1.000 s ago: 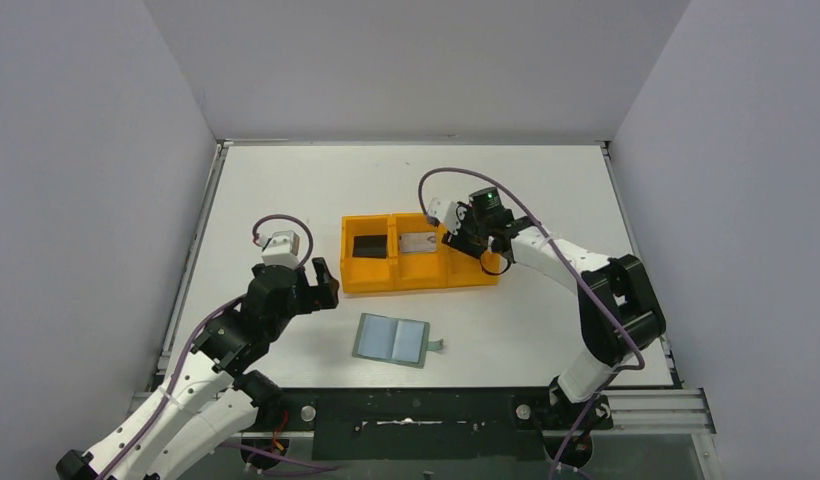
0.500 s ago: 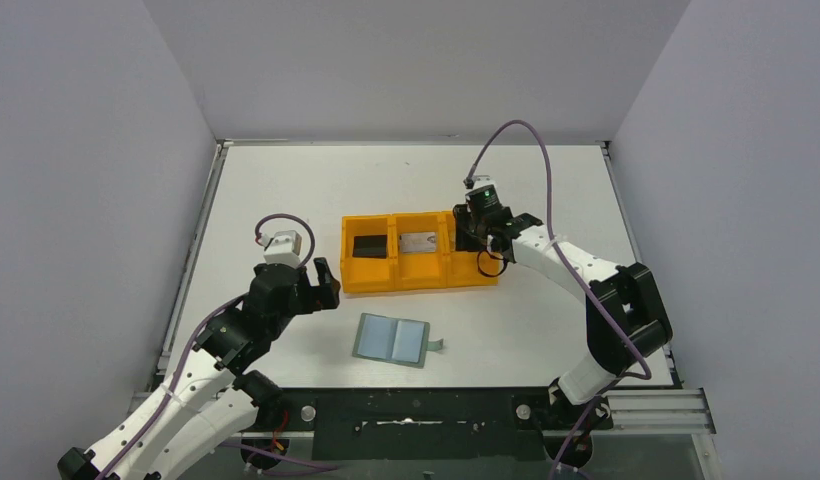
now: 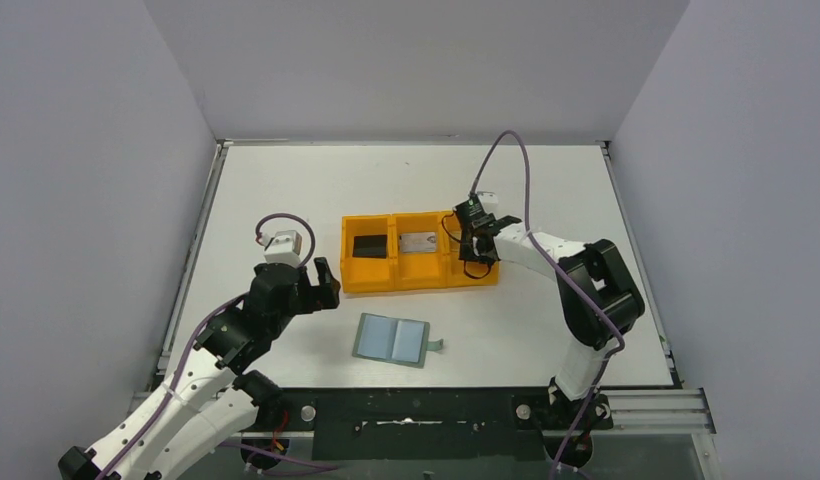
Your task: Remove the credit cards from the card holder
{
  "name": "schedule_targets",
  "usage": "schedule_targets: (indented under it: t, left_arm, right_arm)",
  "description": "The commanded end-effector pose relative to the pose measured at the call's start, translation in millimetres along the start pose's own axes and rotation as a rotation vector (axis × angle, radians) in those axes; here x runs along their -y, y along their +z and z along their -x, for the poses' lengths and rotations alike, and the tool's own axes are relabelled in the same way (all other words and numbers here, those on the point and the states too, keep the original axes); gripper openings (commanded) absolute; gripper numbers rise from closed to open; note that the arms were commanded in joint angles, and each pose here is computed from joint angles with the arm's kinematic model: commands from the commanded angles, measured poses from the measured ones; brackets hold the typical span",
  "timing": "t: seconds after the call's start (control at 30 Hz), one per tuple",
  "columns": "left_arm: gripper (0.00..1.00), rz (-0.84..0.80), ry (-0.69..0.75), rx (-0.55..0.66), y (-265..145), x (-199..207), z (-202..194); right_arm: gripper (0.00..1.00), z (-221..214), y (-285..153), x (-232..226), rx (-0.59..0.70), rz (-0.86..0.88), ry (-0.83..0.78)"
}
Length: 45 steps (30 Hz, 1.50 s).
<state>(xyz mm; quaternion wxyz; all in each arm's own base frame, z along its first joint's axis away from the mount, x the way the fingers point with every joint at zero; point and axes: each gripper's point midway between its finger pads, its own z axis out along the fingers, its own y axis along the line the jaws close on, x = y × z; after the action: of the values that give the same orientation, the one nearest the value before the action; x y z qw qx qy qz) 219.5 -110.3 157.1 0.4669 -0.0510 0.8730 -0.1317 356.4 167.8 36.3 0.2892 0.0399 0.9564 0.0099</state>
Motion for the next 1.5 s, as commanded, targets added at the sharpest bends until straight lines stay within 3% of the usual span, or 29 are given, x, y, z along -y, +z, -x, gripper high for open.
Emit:
schedule_targets:
  t: [0.0, 0.33, 0.67, 0.97, 1.17, 1.33, 1.47]
  left_arm:
    - [0.9, -0.02, -0.003, 0.032, -1.0, 6.2, 13.0]
    - [0.9, -0.015, -0.003, 0.024, 0.5, 5.5, 11.8]
    - [0.9, -0.014, -0.003, 0.021, 1.0, 5.2, 11.2]
    - [0.9, -0.012, -0.002, 0.018, 1.7, 5.2, 10.4]
    - [0.9, -0.016, -0.001, 0.011, 2.4, 6.0, 9.5]
    - [0.9, -0.019, 0.0, 0.014, 1.4, 6.1, 10.3]
    - [0.9, -0.013, -0.003, 0.022, 1.0, 4.5, 11.9]
  right_arm:
    - [0.21, 30.0, 0.5, -7.7, 0.091, -0.035, 0.046]
    - [0.19, 22.7, 25.3, 1.7, 0.086, -0.122, 0.041]
    - [0.2, 28.5, 38.4, 4.2, 0.183, -0.139, 0.08]
    - [0.29, 42.0, 32.7, -2.2, 0.245, -0.095, 0.102]
    - [0.37, 55.8, -9.3, 0.1, 0.282, -0.066, 0.1]
    - [0.45, 75.9, -66.0, -11.4, 0.341, 0.071, 0.087]
    - [0.53, 66.7, -102.9, -26.7, 0.356, 0.142, 0.087]
